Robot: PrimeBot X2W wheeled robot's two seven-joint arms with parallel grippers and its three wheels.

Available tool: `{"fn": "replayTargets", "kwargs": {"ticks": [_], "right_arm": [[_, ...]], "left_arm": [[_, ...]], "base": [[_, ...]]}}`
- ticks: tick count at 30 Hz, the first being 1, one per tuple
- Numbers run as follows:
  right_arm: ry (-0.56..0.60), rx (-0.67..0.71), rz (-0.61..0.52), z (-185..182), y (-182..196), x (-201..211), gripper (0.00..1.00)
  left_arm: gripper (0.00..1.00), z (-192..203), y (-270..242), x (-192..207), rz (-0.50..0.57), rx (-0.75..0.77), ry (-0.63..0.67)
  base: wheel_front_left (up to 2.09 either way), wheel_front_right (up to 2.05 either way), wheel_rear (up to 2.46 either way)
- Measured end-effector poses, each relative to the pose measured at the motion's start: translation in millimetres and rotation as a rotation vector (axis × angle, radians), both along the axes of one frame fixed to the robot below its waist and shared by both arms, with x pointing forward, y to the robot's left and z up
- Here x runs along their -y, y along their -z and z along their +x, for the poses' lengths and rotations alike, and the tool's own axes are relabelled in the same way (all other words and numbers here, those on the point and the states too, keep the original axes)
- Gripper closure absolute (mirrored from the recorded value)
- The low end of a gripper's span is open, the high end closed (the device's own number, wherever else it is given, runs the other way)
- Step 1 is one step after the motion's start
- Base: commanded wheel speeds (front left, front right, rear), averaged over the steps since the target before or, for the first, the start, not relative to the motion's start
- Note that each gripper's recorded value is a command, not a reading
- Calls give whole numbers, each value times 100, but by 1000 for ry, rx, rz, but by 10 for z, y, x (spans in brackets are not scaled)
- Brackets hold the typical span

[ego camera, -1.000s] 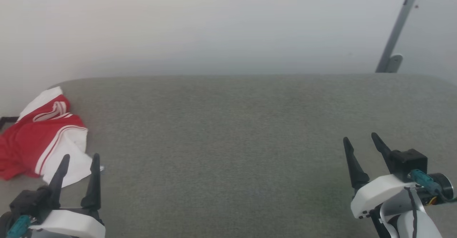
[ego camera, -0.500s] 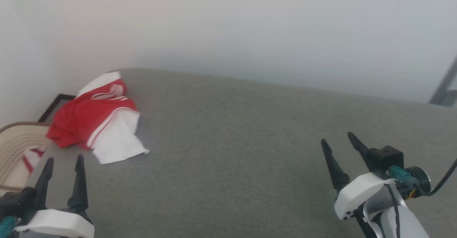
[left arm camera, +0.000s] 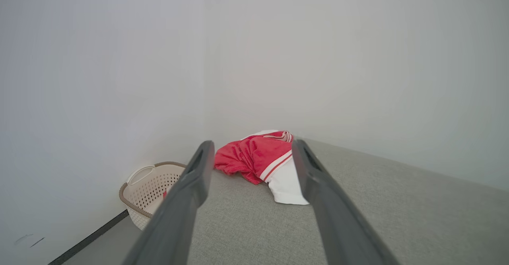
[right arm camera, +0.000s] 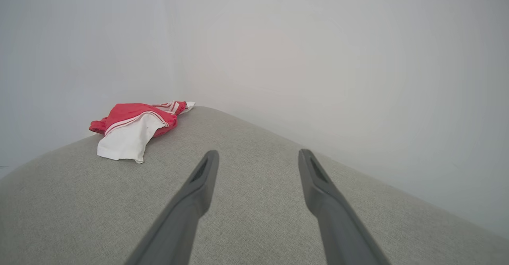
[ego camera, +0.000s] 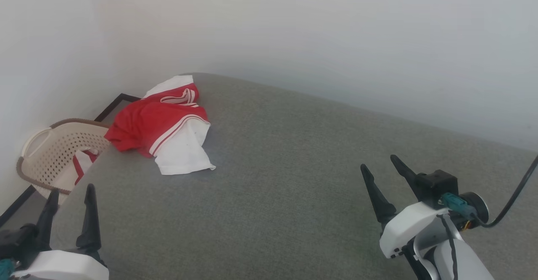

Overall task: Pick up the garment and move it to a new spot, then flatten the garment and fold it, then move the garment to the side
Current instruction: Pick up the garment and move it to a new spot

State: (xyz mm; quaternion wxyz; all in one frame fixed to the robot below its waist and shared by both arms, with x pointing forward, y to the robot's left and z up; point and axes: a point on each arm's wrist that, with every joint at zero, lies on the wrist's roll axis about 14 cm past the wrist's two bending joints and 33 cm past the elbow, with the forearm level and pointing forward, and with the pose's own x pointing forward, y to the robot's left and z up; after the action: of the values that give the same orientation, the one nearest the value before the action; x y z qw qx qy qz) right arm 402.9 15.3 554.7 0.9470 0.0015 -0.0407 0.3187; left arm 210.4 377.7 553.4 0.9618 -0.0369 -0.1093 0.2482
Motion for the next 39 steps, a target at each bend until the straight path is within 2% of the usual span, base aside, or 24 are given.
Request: {"fn": "replayTargets", "kwargs": {"ticks": [7, 13, 27, 34, 39], "right_arm": [[-10, -1, 3, 35, 17, -38, 0], [-6, -2, -3, 120, 17, -9, 0], [57, -4, -42, 593, 108, 277, 0], [97, -31, -67, 845, 291, 466, 0], [120, -53, -85, 1027, 445, 573, 0]], "left_arm": [[0, -10, 32, -36, -60, 12, -14], [0, 243, -39, -61, -76, 9, 31], [0, 1378, -209, -251, -73, -84, 133], [0, 2016, 26, -351, -137, -204, 152], [0, 2363, 436, -409, -214, -349, 141]], "base": [[0, 0, 0], [0, 0, 0], [0, 0, 0], [0, 0, 0], [0, 0, 0]]}}
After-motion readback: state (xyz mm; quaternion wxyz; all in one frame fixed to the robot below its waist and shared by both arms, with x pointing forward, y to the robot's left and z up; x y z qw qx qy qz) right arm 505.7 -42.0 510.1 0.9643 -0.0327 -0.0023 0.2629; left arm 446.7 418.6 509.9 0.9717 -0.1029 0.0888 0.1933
